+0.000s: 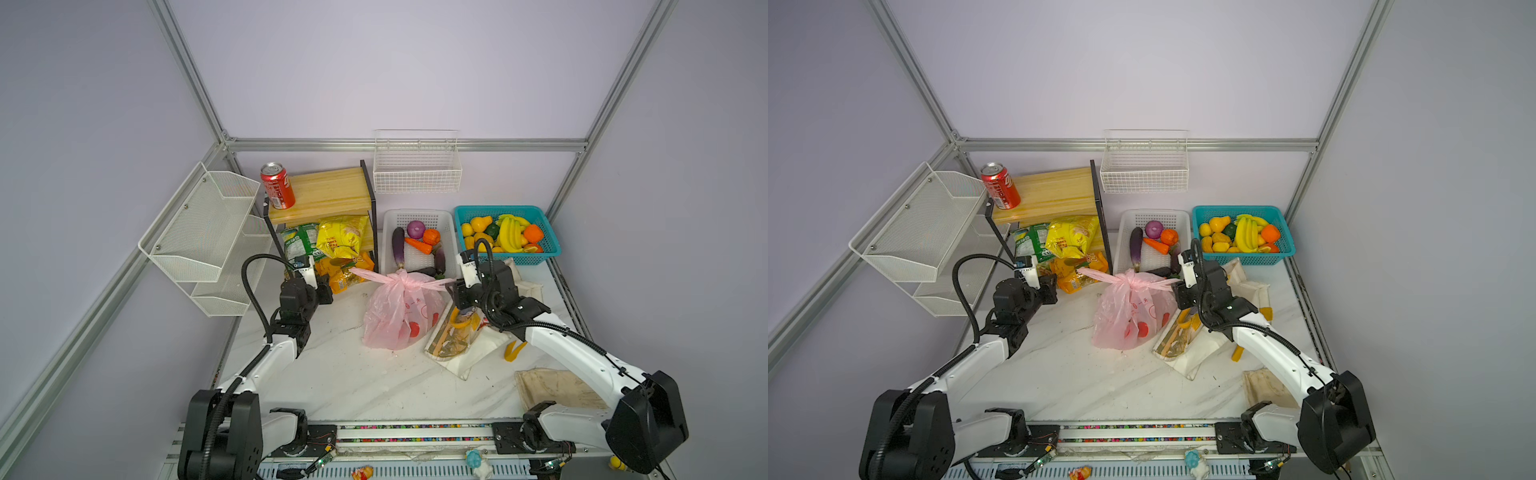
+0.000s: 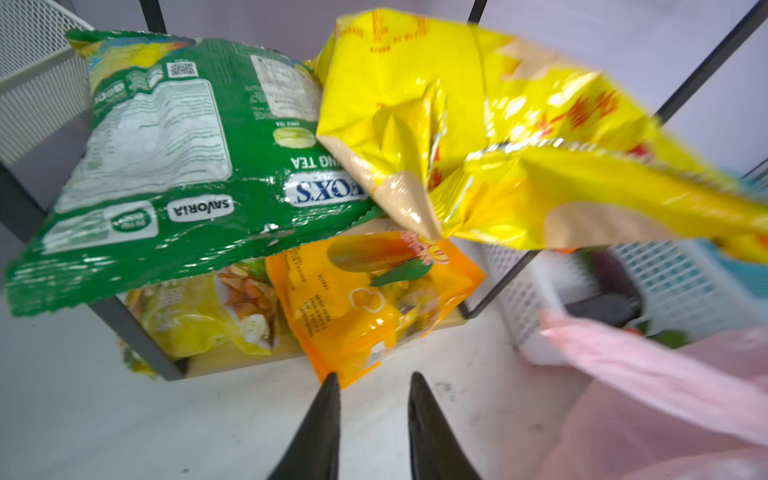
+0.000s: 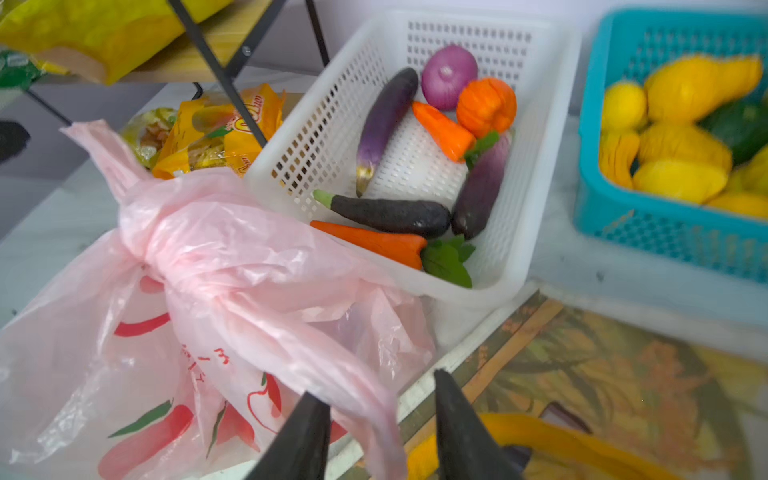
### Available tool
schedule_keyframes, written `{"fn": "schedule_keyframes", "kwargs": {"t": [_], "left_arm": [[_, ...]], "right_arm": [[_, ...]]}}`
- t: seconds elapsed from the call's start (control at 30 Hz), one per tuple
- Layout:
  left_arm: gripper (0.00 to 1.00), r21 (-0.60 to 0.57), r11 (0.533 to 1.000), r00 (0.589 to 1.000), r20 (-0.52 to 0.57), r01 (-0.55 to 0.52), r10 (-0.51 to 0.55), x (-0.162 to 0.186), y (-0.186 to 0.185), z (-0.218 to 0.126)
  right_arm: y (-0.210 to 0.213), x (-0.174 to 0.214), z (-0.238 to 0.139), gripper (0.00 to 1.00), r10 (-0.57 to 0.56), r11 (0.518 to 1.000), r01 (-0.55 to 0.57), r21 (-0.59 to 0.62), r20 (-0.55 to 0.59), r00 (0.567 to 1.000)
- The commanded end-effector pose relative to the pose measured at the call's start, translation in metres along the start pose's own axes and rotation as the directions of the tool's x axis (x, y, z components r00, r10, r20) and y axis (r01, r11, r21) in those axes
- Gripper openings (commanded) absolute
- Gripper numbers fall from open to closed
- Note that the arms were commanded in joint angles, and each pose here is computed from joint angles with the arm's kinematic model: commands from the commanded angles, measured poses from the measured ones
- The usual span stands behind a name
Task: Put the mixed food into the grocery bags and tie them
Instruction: 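Lift the tied pink bag with the right gripper and swing it over the tote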
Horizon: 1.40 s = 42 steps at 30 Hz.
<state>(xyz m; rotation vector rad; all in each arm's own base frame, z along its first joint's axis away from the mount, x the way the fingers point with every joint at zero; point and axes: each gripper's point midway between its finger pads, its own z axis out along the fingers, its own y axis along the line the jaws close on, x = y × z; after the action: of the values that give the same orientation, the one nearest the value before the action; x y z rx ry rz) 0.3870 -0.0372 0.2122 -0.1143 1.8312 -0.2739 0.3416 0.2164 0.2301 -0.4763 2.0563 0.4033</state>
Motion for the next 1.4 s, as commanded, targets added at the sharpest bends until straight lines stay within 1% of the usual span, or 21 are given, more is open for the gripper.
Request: {"fn": "schedule_keyframes", "kwargs": {"t": [0.0, 0.03, 0.1, 0.17, 0.23, 0.3, 0.4, 0.47, 0.57, 0.67, 0.7, 0.73, 0.8, 0.93, 0.97, 1.03, 1.13, 1.2, 1.23, 1.27, 1.37], "left_arm": [[0.41, 0.077, 0.994, 0.992, 0.086, 0.084, -0.09, -0.014, -0.013, -0.019], [0.43, 0.083, 0.992, 0.99, 0.102, 0.092, -0.101, -0.018, -0.014, -0.023], [0.47, 0.085, 0.99, 0.985, 0.122, 0.108, -0.118, -0.023, -0.014, -0.03], [0.51, 0.107, 0.988, 0.983, 0.135, 0.11, -0.124, -0.027, -0.018, -0.035], [0.54, 0.139, 0.984, 0.982, 0.137, 0.11, -0.129, -0.031, -0.025, -0.037], [0.57, 0.167, 0.979, 0.982, 0.13, 0.116, -0.139, -0.032, -0.03, -0.038], [0.58, 0.194, 0.973, 0.981, 0.12, 0.124, -0.149, -0.034, -0.035, -0.038], [0.59, 0.204, 0.971, 0.982, 0.112, 0.125, -0.15, -0.032, -0.037, -0.037], [0.59, 0.214, 0.968, 0.983, 0.1, 0.128, -0.152, -0.03, -0.039, -0.035], [0.59, 0.229, 0.964, 0.984, 0.089, 0.133, -0.156, -0.028, -0.041, -0.034], [0.59, 0.234, 0.963, 0.984, 0.086, 0.135, -0.159, -0.028, -0.042, -0.034], [0.59, 0.239, 0.961, 0.983, 0.085, 0.138, -0.162, -0.028, -0.043, -0.034], [0.59, 0.25, 0.957, 0.982, 0.083, 0.145, -0.17, -0.03, -0.045, -0.035], [0.59, 0.271, 0.943, 0.968, 0.104, 0.193, -0.228, -0.041, -0.049, -0.043], [0.6, 0.282, 0.938, 0.964, 0.11, 0.204, -0.243, -0.044, -0.051, -0.047], [0.6, 0.314, 0.924, 0.954, 0.131, 0.218, -0.27, -0.053, -0.058, -0.055], [0.61, 0.369, 0.902, 0.941, 0.162, 0.222, -0.298, -0.07, -0.072, -0.071], [0.61, 0.404, 0.89, 0.933, 0.187, 0.212, -0.307, -0.08, -0.084, -0.083], [0.62, 0.423, 0.884, 0.931, 0.2, 0.199, -0.305, -0.085, -0.092, -0.09], [0.63, 0.44, 0.879, 0.932, 0.206, 0.185, -0.299, -0.088, -0.099, -0.094], [0.65, 0.488, 0.863, 0.944, 0.204, 0.133, -0.261, -0.092, -0.125, -0.105]], "right_arm": [[0.026, -0.045, -0.011, 0.62, -0.156, 0.987, 0.152, 0.045, 0.123, 0.98], [0.033, -0.05, -0.01, 0.65, -0.188, 0.982, 0.182, 0.052, 0.132, 0.973], [0.051, -0.053, -0.003, 0.77, -0.251, 0.968, 0.248, 0.035, 0.126, 0.96], [0.069, -0.042, 0.015, 0.86, -0.302, 0.952, 0.305, -0.037, 0.078, 0.95], [0.083, -0.024, 0.039, 0.92, -0.308, 0.944, 0.304, -0.127, -0.014, 0.951], [0.09, -0.009, 0.059, 0.97, -0.291, 0.947, 0.273, -0.169, -0.094, 0.952], [0.095, 0.011, 0.082, 0.97, -0.274, 0.95, 0.237, -0.204, -0.18, 0.945], [0.09, 0.024, 0.094, 0.97, -0.263, 0.959, 0.226, -0.174, -0.233, 0.936], [0.084, 0.038, 0.102, 0.88, -0.252, 0.965, 0.218, -0.147, -0.279, 0.927], [0.084, 0.049, 0.106, 0.71, -0.25, 0.965, 0.209, -0.157, -0.314, 0.916], [0.086, 0.051, 0.106, 0.62, -0.25, 0.964, 0.205, -0.167, -0.319, 0.914], [0.088, 0.052, 0.106, 0.51, -0.248, 0.963, 0.198, -0.18, -0.32, 0.914], [0.093, 0.047, 0.101, 0.33, -0.243, 0.961, 0.187, -0.203, -0.306, 0.92], [0.103, 0.01, 0.077, 0.06, -0.228, 0.954, 0.177, -0.243, -0.204, 0.952], [0.104, 0.0, 0.071, 0.04, -0.219, 0.953, 0.171, -0.249, -0.178, 0.959], [0.102, -0.033, 0.049, 0.0, -0.179, 0.956, 0.15, -0.253, -0.092, 0.98], [0.085, -0.09, 0.009, 0.0, -0.09, 0.965, 0.104, -0.242, 0.067, 0.994], [0.069, -0.126, -0.022, 0.0, -0.029, 0.971, 0.07, -0.229, 0.18, 0.983], [0.059, -0.141, -0.034, 0.0, -0.005, 0.976, 0.053, -0.212, 0.223, 0.975], [0.052, -0.159, -0.055, 0.0, 0.011, 0.98, 0.046, -0.194, 0.282, 0.959], [0.024, -0.193, -0.098, 0.0, 0.037, 0.996, -0.003, -0.089, 0.385, 0.922]]}}
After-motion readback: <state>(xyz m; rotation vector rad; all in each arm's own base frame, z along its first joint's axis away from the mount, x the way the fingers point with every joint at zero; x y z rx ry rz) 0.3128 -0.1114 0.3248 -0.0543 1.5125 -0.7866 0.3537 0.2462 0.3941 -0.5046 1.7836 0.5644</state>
